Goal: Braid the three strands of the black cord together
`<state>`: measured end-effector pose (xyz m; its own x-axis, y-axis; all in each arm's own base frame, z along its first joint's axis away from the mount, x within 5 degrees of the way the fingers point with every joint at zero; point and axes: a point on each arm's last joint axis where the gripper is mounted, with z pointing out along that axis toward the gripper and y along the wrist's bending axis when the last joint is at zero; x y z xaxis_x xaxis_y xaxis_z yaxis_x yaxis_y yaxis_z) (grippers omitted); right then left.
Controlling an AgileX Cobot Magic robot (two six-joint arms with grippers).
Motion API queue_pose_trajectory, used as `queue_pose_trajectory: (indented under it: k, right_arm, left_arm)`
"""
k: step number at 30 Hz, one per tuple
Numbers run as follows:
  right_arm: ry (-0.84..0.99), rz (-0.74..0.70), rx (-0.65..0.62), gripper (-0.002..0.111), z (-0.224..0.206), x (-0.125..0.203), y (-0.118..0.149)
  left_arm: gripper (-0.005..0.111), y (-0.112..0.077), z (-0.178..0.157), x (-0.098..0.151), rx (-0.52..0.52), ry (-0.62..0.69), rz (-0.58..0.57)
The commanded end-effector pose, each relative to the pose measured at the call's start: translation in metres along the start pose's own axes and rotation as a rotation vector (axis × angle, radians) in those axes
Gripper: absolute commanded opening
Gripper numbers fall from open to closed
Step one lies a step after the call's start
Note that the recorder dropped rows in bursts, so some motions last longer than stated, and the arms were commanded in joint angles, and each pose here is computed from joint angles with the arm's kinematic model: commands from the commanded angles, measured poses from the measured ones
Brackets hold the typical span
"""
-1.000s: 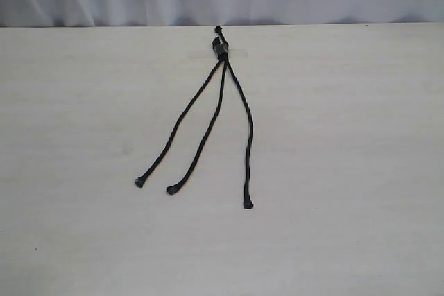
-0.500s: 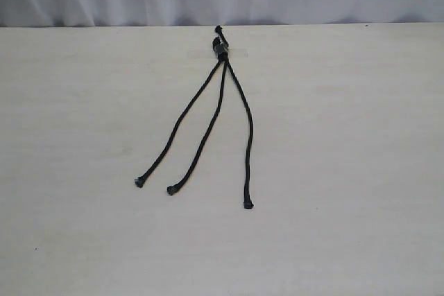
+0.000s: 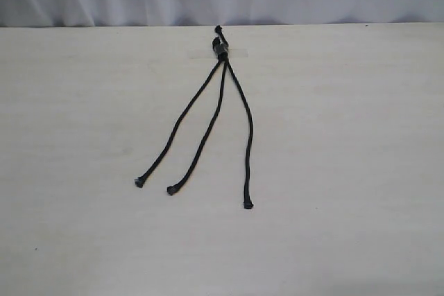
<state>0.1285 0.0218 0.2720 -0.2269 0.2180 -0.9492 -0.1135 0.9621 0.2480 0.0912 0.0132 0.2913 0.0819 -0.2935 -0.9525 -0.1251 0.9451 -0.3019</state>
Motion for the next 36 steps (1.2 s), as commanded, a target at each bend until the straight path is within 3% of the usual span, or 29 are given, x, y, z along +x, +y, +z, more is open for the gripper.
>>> queue_pose_trajectory:
  k: [1, 6, 12, 15, 19, 23, 31, 36]
  right_arm:
    - [0.221, -0.176, -0.075, 0.004, 0.038, 0.01, 0.017]
    - [0.419, -0.225, -0.085, 0.004, 0.077, 0.036, 0.025]
    - [0.57, -0.234, -0.048, 0.004, 0.102, 0.068, 0.018]
    - [0.614, -0.237, -0.039, 0.004, 0.108, 0.078, 0.016]
    - [0.619, -0.238, -0.036, 0.004, 0.111, 0.081, 0.016]
    - [0.62, -0.235, -0.035, 0.004, 0.111, 0.081, 0.016]
    - [0.62, -0.235, -0.035, 0.004, 0.111, 0.081, 0.016]
    - [0.62, -0.235, -0.035, 0.004, 0.111, 0.081, 0.016]
  left_arm:
    - [0.0, 0.0, 0.038, 0.013, -0.057, 0.313, 0.01]
    - [0.0, -0.012, 0.08, 0.05, 0.01, 0.597, 0.113]
    - [0.001, -0.053, 0.109, 0.107, 0.182, 0.777, 0.211]
    - [0.009, -0.078, 0.117, 0.13, 0.268, 0.849, 0.26]
    - [0.029, -0.112, 0.124, 0.157, 0.364, 0.914, 0.321]
    - [0.041, -0.134, 0.131, 0.186, 0.415, 0.979, 0.377]
    - [0.041, -0.157, 0.142, 0.233, 0.482, 1.059, 0.497]
    - [0.04, -0.155, 0.143, 0.254, 0.488, 1.099, 0.543]
